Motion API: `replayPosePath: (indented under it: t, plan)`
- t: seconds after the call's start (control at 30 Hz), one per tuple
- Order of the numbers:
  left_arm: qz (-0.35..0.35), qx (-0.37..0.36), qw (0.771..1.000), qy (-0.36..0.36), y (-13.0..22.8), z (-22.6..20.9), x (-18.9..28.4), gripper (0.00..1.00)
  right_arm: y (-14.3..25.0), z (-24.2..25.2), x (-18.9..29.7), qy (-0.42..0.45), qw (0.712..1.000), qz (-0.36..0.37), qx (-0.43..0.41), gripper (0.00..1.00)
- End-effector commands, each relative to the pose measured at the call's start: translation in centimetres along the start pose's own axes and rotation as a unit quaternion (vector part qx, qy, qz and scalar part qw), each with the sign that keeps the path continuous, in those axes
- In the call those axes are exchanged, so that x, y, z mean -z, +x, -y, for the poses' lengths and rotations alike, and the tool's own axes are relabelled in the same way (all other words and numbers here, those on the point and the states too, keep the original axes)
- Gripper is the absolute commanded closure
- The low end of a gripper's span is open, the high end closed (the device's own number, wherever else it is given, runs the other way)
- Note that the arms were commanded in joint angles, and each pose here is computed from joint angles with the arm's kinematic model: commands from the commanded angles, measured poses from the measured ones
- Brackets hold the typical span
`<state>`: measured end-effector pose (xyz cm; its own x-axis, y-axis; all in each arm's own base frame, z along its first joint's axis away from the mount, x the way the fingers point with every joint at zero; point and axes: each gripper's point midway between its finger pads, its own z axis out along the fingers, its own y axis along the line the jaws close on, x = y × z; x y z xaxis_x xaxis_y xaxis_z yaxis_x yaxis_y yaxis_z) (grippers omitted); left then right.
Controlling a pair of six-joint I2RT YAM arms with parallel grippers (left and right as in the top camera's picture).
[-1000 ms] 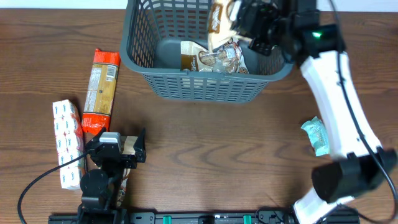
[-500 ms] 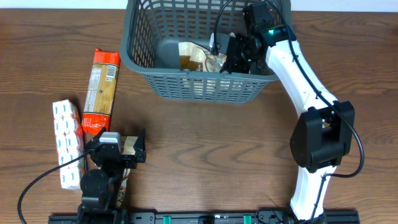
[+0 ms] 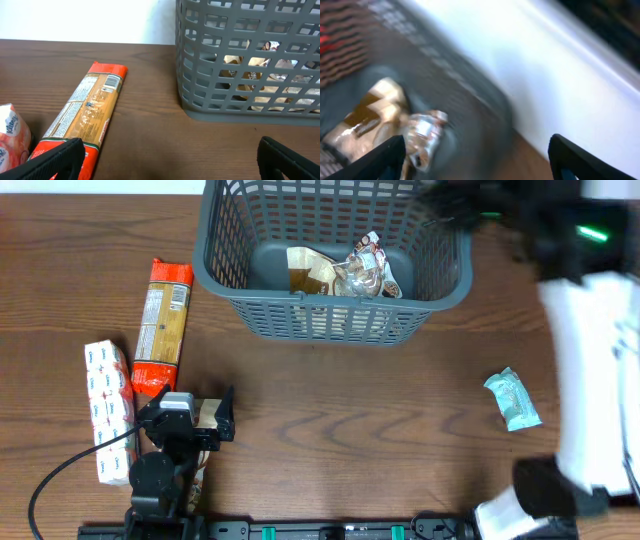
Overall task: Pack container
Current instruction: 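Move the right gripper down and grasp the mint-green packet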
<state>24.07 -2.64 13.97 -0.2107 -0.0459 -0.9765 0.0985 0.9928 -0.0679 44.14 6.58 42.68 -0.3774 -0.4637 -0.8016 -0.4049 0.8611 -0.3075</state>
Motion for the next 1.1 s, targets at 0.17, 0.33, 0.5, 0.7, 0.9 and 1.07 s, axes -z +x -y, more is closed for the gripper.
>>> replayPosePath:
  t: [0.17,0.33,0.5,0.7,0.9,1.07]
  plan:
    - [-0.019,-0.001,1.0,-0.004,1.5,-0.2,-0.3,0.01,15.0,6.6,7.1,0.124,0.914,-0.222,-0.317,0.37]
    - [-0.019,-0.001,1.0,-0.004,1.5,-0.2,-0.3,0.02,18.9,5.0,9.3,0.11,0.884,-0.306,-0.336,0.4]
    - [-0.019,-0.001,1.0,-0.004,1.5,-0.2,-0.3,0.02,21.2,1.6,9.8,0.066,0.87,-0.34,-0.351,0.4]
    - [-0.019,-0.001,1.0,-0.004,1.5,-0.2,-0.3,0.01,28.5,-4.2,10.6,0.029,0.825,-0.435,-0.359,0.39]
    - [-0.019,-0.001,1.0,-0.004,1.5,-0.2,-0.3,0.01,35.9,-7.2,7.5,-0.01,0.847,-0.452,-0.28,0.36]
    - [-0.019,-0.001,1.0,-0.004,1.5,-0.2,-0.3,0.01,40.6,-6.5,4.5,0.006,0.855,-0.46,-0.238,0.33]
